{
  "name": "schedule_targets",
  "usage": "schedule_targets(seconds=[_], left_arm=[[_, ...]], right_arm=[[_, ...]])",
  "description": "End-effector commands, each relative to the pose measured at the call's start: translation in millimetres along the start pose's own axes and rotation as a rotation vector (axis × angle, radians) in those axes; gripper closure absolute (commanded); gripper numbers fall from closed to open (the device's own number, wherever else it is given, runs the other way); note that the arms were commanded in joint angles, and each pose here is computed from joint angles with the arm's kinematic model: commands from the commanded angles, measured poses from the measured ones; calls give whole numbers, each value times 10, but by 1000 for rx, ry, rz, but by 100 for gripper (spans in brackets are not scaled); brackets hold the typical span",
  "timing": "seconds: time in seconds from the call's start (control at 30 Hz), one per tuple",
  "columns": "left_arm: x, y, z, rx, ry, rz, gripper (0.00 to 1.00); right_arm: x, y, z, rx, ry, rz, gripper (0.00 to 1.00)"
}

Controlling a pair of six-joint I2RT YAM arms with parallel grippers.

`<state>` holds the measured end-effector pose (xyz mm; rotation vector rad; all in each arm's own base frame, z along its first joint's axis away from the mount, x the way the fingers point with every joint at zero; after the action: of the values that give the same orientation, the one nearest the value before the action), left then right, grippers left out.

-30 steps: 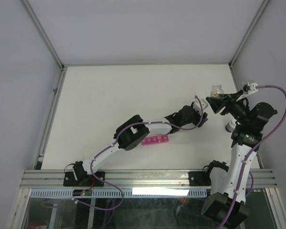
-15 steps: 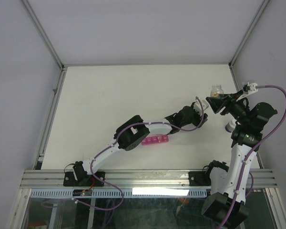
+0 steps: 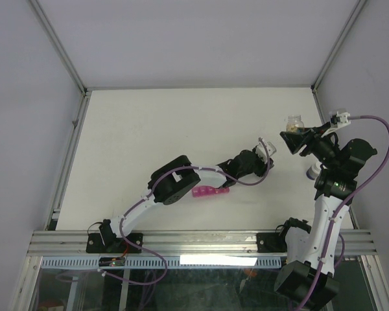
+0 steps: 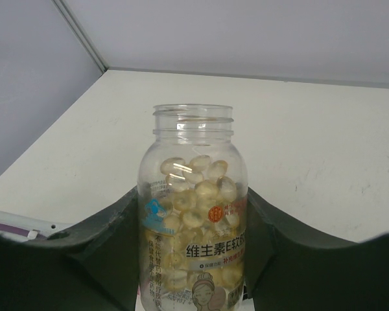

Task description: Sort the pills into containers

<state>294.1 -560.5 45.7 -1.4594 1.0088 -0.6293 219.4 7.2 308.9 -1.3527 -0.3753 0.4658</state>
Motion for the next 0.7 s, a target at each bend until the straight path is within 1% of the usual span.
schedule_targets(seconds=[0.0, 0.07, 0.17, 0.33, 0.4, 0.53, 0.67], left_arm=[[-303, -300, -153, 7, 27, -43, 66], [-443, -333, -196, 12, 45, -53, 66], [-643, -266, -248, 29, 69, -24, 66], [-873, -75, -259, 42, 60, 78, 62], [-921, -40, -250, 46, 41, 111, 58], [-968, -58, -252, 71, 6, 154, 42], [-1010, -109, -256, 93, -28, 196, 34]], right_arm=[[-18, -205, 56, -63, -23, -37, 100], [-16, -199, 56, -61, -25, -36, 100], [-15, -191, 55, -59, -26, -35, 100], [-15, -190, 61, -58, -32, -35, 100], [-14, -187, 63, -54, -35, -34, 100], [-13, -187, 66, -52, -38, -35, 100], [-14, -185, 69, -51, -40, -34, 100]])
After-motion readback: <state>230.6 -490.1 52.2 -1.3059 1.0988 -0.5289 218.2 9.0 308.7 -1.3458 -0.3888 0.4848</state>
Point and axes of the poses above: each gripper's point midway between its finger pads, its own x axis out along the fingers, its own z axis along the line the jaws close on, y = z × x, the point moved 6 cm from there along -x, back along the fingers, and after that the axes turned 6 degrees about -x, right-handed, at the moved point
